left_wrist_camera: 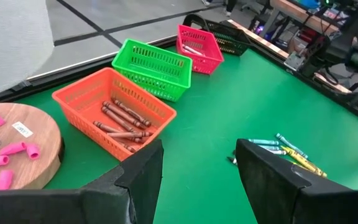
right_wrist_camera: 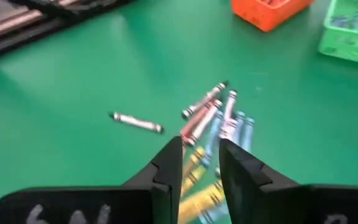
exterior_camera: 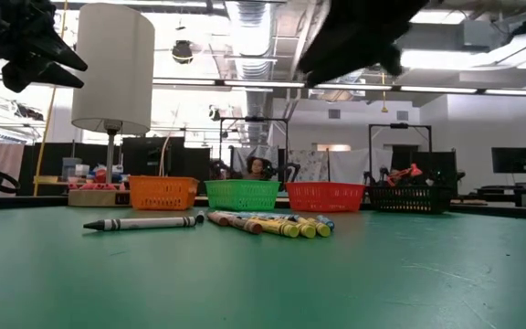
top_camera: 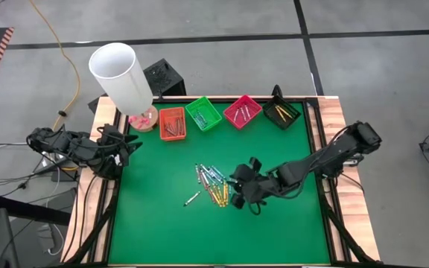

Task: Sort crayons
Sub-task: Put the blue/green crayon into the green bin

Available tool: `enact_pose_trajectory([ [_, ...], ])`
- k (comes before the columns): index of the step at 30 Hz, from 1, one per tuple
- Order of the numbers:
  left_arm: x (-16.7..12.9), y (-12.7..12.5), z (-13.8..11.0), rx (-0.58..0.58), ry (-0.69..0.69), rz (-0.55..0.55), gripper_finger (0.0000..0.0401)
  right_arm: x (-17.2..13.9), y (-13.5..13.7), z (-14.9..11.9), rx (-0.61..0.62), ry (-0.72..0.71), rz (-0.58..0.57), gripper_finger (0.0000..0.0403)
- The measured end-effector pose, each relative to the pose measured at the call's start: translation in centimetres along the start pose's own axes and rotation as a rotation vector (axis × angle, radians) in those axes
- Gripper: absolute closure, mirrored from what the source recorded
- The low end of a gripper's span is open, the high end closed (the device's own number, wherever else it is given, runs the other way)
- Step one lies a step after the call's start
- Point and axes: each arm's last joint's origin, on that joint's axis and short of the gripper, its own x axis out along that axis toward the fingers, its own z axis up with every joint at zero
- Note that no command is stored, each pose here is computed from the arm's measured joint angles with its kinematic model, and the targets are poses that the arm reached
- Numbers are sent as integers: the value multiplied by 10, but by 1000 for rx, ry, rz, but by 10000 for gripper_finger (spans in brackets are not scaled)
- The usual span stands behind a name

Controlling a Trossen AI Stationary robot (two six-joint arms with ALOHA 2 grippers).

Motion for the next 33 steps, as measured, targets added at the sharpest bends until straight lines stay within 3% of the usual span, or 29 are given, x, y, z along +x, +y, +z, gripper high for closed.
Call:
enact_pose_trajectory([
  [7,0,0,0,-6,-3,4,209,60,19,-22,-16,-67,24,296],
  [12,0,1,0,-31,1,7,209,88,32,-37,-67,-11,-17,296],
  [21,0,1,-1,-41,7,14,209,111,40,-47,-89,10,-71,296],
  [33,0,2,0,-40,-18,37,209,111,35,-48,-169,-6,-154,296],
])
